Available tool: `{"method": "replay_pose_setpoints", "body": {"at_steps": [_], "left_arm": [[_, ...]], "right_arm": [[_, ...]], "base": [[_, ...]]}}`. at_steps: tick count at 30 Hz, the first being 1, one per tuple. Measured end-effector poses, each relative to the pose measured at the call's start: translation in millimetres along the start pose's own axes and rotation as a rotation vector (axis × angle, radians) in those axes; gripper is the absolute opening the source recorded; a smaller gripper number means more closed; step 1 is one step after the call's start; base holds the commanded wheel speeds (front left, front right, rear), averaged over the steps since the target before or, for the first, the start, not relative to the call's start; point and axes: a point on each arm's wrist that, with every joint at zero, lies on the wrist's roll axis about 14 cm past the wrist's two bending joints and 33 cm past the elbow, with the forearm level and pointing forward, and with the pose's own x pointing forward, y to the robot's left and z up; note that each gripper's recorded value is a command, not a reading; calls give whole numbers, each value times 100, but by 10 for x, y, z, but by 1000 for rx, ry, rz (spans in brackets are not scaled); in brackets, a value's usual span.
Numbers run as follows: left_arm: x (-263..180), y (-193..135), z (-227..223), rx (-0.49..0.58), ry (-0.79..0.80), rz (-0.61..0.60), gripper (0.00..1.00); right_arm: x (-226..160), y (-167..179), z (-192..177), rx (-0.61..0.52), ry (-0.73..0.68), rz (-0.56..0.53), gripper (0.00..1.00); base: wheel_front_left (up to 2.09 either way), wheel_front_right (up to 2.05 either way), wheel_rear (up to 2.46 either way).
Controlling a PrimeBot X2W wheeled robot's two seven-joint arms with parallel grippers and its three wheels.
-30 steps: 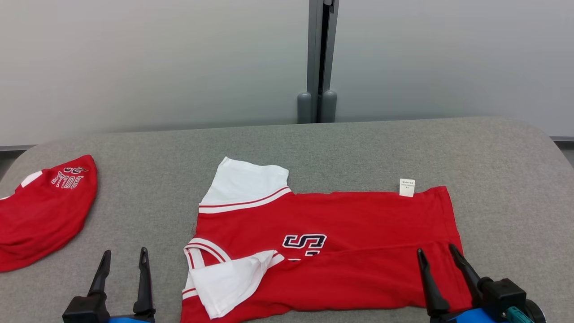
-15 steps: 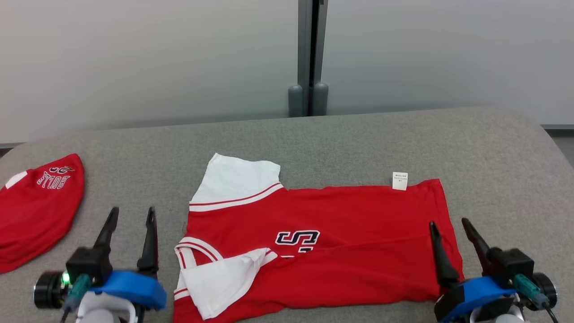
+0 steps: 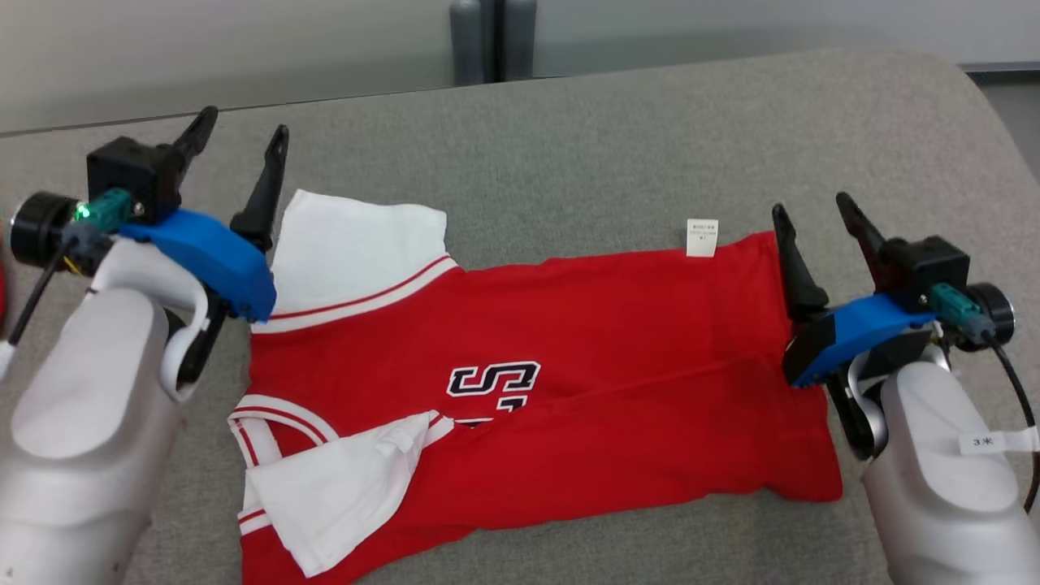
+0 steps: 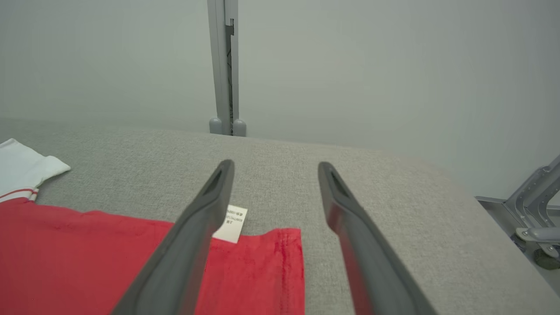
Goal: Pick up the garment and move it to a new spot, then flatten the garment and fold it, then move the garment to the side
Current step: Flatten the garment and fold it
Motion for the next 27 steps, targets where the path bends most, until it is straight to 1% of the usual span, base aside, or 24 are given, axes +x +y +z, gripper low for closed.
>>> {"method": "replay_pose_setpoints", "body": {"at_steps": [3,6,9,13,19,24,27], "left_arm": [[182,23,-170,26,79,-37,100],[300,-31,-423,-11,166,-66,100],[354,12,-656,-24,252,-69,100],[409,32,-907,-46,346,-72,100],[444,115,-1225,-105,458,-50,100],[486,65,-1407,-130,516,-64,100],[477,47,-1489,-179,545,-59,100]], "right_arm": [[145,-18,-54,5,9,0,100],[214,-6,-192,5,36,6,100],[254,40,-294,10,56,18,100],[295,15,-373,7,76,17,100],[385,-2,-445,-4,94,23,100],[462,-18,-455,-6,95,25,100],[482,-7,-474,-11,98,31,100]], "base": [[0,0,0],[0,0,0],[0,0,0],[0,0,0],[0,0,0],[0,0,0],[0,0,0]]}}
